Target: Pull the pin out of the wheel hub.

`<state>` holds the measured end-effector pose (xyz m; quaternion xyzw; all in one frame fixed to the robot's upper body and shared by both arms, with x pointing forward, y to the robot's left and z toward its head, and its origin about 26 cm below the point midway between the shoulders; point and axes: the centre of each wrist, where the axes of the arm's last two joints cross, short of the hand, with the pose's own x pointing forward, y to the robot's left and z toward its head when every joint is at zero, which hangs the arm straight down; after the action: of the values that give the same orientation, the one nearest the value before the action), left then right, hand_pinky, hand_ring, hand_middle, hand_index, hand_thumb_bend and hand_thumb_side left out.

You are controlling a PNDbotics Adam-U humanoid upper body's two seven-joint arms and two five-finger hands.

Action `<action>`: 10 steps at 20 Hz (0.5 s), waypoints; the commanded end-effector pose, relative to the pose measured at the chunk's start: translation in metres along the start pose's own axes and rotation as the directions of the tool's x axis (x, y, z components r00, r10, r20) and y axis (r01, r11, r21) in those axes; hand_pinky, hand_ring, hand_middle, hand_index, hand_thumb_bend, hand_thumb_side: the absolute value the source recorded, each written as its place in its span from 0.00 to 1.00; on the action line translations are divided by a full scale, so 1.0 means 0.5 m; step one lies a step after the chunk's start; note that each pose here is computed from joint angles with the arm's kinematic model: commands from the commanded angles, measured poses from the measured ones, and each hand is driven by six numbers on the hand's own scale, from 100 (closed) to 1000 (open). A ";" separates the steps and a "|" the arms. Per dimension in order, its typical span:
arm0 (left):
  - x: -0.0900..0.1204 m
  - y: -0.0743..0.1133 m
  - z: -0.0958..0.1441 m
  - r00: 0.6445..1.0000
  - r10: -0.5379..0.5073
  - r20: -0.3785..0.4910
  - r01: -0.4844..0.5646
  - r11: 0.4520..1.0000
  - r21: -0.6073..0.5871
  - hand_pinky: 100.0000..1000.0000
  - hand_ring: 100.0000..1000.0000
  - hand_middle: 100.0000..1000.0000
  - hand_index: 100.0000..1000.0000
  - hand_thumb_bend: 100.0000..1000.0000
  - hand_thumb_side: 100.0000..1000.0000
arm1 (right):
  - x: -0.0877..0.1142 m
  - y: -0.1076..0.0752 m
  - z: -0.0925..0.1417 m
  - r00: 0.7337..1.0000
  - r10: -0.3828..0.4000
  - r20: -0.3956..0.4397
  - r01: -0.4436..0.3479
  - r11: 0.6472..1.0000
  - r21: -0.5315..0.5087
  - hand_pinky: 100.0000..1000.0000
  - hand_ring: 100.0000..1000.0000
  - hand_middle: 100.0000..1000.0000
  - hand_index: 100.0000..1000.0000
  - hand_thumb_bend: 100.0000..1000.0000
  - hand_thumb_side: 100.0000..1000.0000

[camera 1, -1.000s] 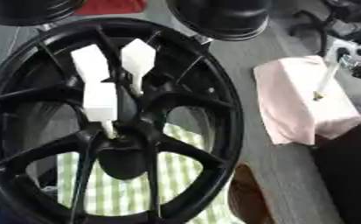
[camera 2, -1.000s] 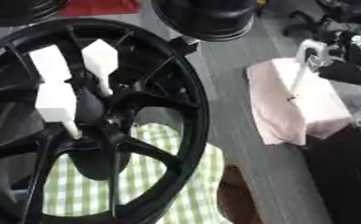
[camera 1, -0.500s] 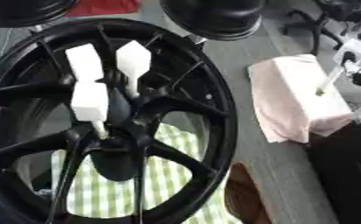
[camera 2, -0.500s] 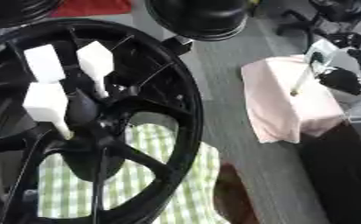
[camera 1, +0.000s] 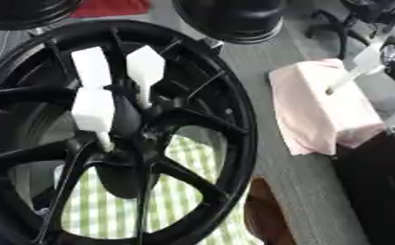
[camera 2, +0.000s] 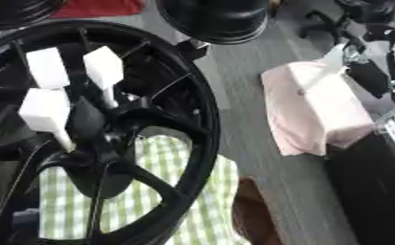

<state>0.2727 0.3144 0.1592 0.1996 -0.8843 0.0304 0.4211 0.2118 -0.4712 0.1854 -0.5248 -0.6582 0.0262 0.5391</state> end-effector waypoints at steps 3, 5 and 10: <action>0.013 0.003 -0.008 1.000 -0.004 0.023 0.004 1.000 -0.008 0.87 0.70 0.58 0.70 0.37 0.60 | 0.025 -0.017 -0.014 0.999 0.034 0.008 -0.033 0.995 -0.090 0.98 1.00 0.57 0.77 0.00 0.37; 0.013 0.003 -0.009 1.000 -0.004 0.024 0.005 1.000 -0.007 0.87 0.70 0.58 0.70 0.37 0.60 | 0.042 -0.012 -0.010 0.999 -0.009 0.046 0.014 0.995 -0.101 0.95 0.96 0.47 0.72 0.00 0.55; 0.014 0.002 -0.010 1.000 -0.002 0.027 0.003 1.000 -0.010 0.87 0.70 0.58 0.70 0.37 0.60 | 0.102 0.003 -0.003 0.972 -0.137 0.189 0.140 0.990 -0.007 0.94 0.92 0.40 0.68 0.00 0.53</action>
<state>0.2730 0.3142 0.1597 0.2001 -0.8842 0.0312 0.4210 0.2197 -0.4405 0.2033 -0.4869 -0.7214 0.0092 0.4923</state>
